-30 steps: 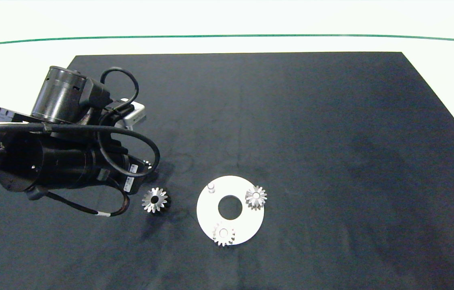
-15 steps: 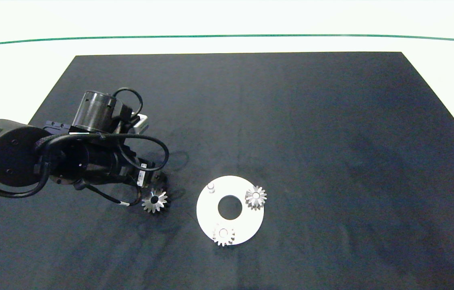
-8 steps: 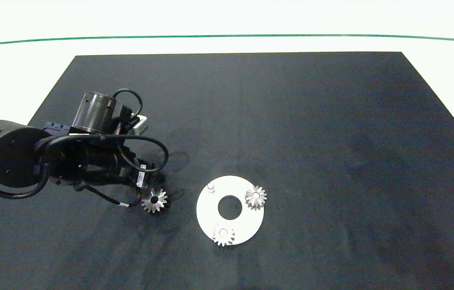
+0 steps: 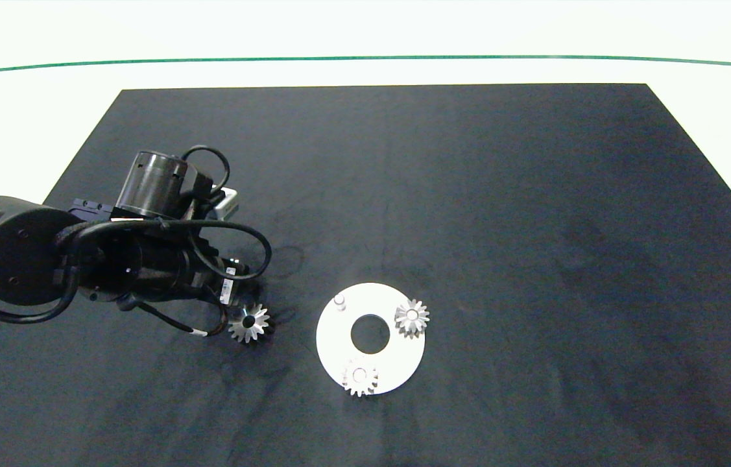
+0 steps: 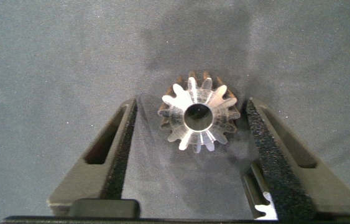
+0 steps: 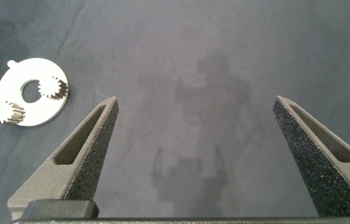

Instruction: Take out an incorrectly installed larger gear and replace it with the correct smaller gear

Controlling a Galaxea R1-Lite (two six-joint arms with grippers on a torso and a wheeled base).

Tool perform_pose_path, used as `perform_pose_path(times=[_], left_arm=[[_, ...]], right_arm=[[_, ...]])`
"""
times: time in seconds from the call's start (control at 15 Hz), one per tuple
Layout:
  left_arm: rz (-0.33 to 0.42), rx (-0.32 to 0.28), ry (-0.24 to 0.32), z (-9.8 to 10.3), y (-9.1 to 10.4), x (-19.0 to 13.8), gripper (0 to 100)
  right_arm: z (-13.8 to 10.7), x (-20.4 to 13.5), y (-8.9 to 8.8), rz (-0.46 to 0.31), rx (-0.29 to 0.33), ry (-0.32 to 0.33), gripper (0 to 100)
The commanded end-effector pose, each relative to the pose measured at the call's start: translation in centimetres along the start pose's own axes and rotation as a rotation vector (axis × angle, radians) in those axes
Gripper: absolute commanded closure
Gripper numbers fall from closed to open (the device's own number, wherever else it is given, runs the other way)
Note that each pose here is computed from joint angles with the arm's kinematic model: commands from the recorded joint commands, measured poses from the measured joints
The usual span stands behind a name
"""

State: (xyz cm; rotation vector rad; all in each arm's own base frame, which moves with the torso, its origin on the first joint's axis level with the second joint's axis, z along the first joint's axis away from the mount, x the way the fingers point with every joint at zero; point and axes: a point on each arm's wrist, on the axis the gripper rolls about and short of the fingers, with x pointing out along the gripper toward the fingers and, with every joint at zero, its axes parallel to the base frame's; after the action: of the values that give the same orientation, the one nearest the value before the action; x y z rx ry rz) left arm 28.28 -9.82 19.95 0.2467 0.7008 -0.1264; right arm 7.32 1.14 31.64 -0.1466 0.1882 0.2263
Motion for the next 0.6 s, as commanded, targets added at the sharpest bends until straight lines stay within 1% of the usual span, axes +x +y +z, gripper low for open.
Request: perform_pose_path(times=[0.07, 0.33, 0.47, 0.6], left_arm=[[-0.003, 0.004, 0.002, -0.02, -0.19, 0.03, 37], [-0.006, 0.009, 0.001, 0.07, -0.36, 0.16, 46], [-0.015, 0.016, 0.006, -0.07, -0.76, 0.22, 50], [-0.015, 0.018, 0.002, 0.00, -0.74, 0.16, 53]], right_arm=[[-0.02, 0.00, 0.01, 0.001, -0.001, 0.002, 0], [-0.02, 0.00, 0.01, 0.002, -0.001, 0.002, 0], [0.00, 0.00, 0.01, 0.002, -0.001, 0.000, 0], [0.00, 0.00, 0.01, 0.002, -0.001, 0.000, 0]])
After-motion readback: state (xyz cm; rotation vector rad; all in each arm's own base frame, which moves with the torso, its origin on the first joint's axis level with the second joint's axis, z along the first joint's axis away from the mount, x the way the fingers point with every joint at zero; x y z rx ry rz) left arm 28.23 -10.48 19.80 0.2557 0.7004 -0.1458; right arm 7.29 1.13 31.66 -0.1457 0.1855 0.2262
